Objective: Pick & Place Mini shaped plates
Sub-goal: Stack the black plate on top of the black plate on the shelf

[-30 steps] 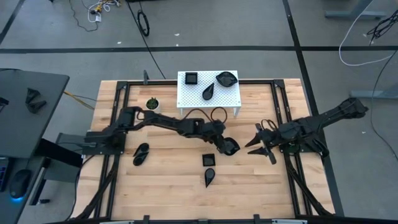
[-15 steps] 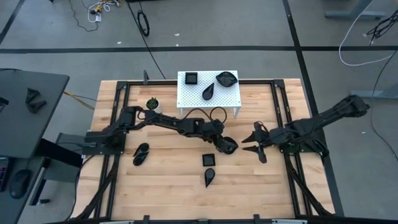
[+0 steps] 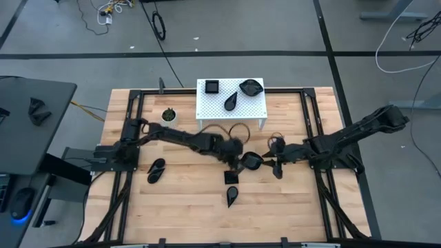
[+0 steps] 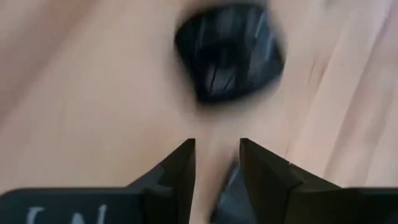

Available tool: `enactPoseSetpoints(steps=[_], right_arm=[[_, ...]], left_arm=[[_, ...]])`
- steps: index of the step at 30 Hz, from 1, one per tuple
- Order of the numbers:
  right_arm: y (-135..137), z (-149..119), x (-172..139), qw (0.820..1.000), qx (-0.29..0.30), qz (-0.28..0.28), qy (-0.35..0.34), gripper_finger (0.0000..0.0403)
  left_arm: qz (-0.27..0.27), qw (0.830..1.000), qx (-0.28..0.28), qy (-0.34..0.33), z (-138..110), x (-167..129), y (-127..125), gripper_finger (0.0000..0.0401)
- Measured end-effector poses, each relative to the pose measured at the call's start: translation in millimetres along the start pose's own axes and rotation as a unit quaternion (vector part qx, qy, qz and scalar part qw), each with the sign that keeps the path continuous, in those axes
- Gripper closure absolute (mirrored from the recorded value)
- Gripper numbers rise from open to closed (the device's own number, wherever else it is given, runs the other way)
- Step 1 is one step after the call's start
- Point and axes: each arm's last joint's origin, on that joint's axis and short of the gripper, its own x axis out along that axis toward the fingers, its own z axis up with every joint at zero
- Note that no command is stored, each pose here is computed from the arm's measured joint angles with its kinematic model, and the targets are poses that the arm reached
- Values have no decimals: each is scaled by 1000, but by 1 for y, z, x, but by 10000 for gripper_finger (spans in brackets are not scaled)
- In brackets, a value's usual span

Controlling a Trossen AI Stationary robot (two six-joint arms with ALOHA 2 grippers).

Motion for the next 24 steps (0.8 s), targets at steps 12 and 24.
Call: enactPoseSetpoints(steps=[12,24], right_arm=[[-25,-4,25,992,95,-60,55,234],[-24,-6,40,994,88,-45,52,268]], left_arm=[[169,981,15,92,-103,-13,-45,305],[191,979,63,23,-119,-9,-51,321]])
